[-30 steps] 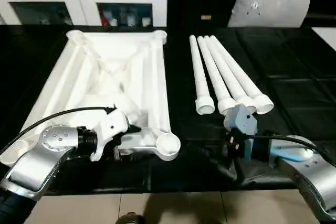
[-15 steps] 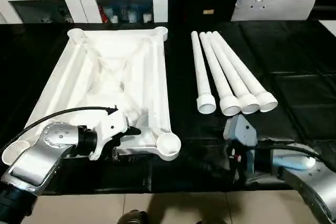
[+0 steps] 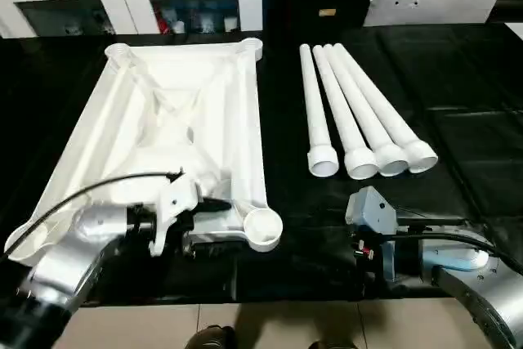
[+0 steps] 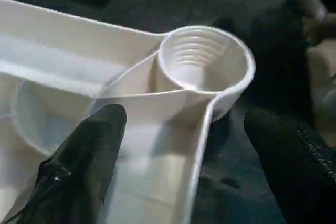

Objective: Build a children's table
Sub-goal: Move table base

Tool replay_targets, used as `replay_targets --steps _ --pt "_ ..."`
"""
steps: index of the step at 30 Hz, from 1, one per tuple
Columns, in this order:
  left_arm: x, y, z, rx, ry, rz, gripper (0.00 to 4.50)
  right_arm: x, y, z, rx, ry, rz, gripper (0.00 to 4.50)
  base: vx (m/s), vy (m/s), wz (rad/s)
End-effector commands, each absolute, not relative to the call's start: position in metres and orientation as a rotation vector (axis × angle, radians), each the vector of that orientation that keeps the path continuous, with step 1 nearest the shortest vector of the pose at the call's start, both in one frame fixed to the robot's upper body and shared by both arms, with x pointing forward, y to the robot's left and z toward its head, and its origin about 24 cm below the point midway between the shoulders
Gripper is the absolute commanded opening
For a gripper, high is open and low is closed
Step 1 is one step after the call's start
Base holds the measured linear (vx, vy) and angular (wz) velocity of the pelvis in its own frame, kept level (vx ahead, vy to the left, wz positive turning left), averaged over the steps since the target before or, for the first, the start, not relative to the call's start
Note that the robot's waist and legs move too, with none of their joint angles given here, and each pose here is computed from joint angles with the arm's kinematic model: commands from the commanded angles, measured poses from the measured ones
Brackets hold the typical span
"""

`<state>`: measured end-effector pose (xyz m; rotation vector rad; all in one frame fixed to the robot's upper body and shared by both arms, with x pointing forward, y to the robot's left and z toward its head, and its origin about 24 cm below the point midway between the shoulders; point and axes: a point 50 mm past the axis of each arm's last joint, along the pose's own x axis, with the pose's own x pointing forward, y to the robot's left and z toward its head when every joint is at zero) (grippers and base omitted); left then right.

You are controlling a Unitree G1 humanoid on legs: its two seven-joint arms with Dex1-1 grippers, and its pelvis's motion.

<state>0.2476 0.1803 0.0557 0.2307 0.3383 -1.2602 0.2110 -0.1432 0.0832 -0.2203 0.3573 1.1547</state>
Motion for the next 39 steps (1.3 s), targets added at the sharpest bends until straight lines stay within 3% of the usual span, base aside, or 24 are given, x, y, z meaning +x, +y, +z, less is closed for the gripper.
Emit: replay_targets --steps 1,8,21,32,39 --pt "0.242 0.179 0.068 0.248 0.23 -1.383 3.92 0.208 -0.14 0.085 -0.22 0.343 1.176 4.5 0.0 0.0 0.0" --pt "0.244 0.181 0.067 0.189 0.2 -1.343 3.92 0.21 -0.139 0.083 -0.212 0.334 1.166 4.5 0.0 0.0 0.0" --pt "0.25 0.195 0.066 0.549 0.298 -1.422 3.92 0.212 -0.133 0.081 -0.243 0.318 1.199 4.5 0.0 0.0 0.0" --pt "0.247 0.191 0.066 0.575 0.292 -1.514 3.92 0.209 -0.132 0.076 -0.249 0.338 1.227 4.5 0.0 0.0 0.0" --pt "0.254 0.194 0.061 0.594 0.336 -1.456 3.92 0.212 -0.132 0.074 -0.266 0.332 1.208 4.5 0.0 0.0 0.0"
